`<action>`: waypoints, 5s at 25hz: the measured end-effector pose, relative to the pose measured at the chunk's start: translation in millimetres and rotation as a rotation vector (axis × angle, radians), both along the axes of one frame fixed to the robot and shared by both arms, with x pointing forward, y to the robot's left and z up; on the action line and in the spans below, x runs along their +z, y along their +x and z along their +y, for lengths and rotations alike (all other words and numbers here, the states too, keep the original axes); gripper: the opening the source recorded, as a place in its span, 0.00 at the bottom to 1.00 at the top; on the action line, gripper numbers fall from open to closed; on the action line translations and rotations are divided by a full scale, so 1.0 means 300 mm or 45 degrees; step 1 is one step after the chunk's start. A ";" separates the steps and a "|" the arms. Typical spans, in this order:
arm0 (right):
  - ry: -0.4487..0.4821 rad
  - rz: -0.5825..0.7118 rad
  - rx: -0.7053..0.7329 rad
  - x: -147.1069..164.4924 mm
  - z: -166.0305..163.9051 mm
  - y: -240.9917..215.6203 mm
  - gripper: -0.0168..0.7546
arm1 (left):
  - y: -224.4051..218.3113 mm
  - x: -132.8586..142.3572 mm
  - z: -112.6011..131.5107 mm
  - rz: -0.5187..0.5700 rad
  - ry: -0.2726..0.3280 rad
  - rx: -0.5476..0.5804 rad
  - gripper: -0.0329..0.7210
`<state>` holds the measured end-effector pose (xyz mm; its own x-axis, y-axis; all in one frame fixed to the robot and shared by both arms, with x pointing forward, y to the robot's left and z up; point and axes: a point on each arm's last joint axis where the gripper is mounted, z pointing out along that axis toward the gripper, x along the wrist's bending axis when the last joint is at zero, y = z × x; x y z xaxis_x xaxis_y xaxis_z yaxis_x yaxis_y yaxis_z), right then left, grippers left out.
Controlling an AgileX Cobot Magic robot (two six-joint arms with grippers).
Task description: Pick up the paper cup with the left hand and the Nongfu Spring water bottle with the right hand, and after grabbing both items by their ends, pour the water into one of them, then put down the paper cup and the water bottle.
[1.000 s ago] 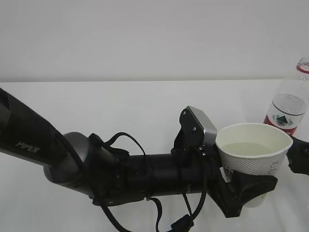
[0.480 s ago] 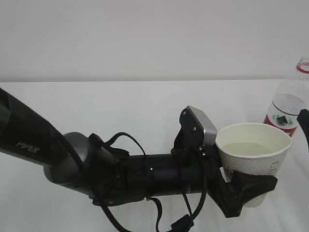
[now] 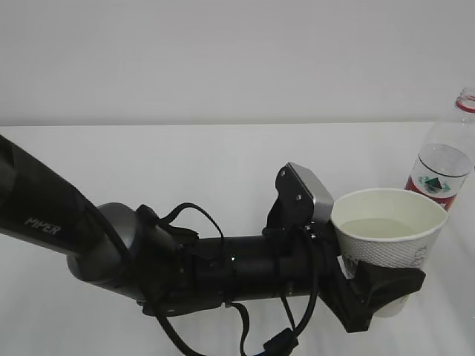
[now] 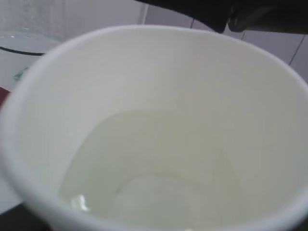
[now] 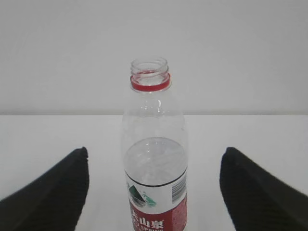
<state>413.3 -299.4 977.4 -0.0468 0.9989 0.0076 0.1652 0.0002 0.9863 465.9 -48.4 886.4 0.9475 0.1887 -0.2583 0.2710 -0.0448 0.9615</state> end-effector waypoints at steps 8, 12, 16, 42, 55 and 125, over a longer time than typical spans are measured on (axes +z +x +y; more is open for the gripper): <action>-0.013 0.085 -0.009 -0.009 -0.003 0.001 0.85 | 0.031 0.002 0.016 0.012 -0.009 0.069 0.75; -0.017 0.102 -0.008 -0.013 -0.003 0.000 0.84 | 0.072 0.002 0.045 0.010 -0.009 0.116 0.75; -0.045 0.103 0.020 -0.014 0.002 -0.001 0.83 | 0.116 0.002 0.079 0.010 -0.010 0.168 0.74; -0.066 0.171 0.026 -0.030 0.002 -0.005 0.80 | 0.286 0.011 0.242 -0.088 -0.020 0.368 0.70; -0.069 0.172 0.027 -0.030 0.002 -0.005 0.79 | 0.284 -0.063 0.376 -0.032 0.068 0.496 0.70; -0.052 0.167 0.044 -0.042 0.003 0.062 0.79 | 0.421 -0.102 0.948 0.005 0.221 1.483 0.70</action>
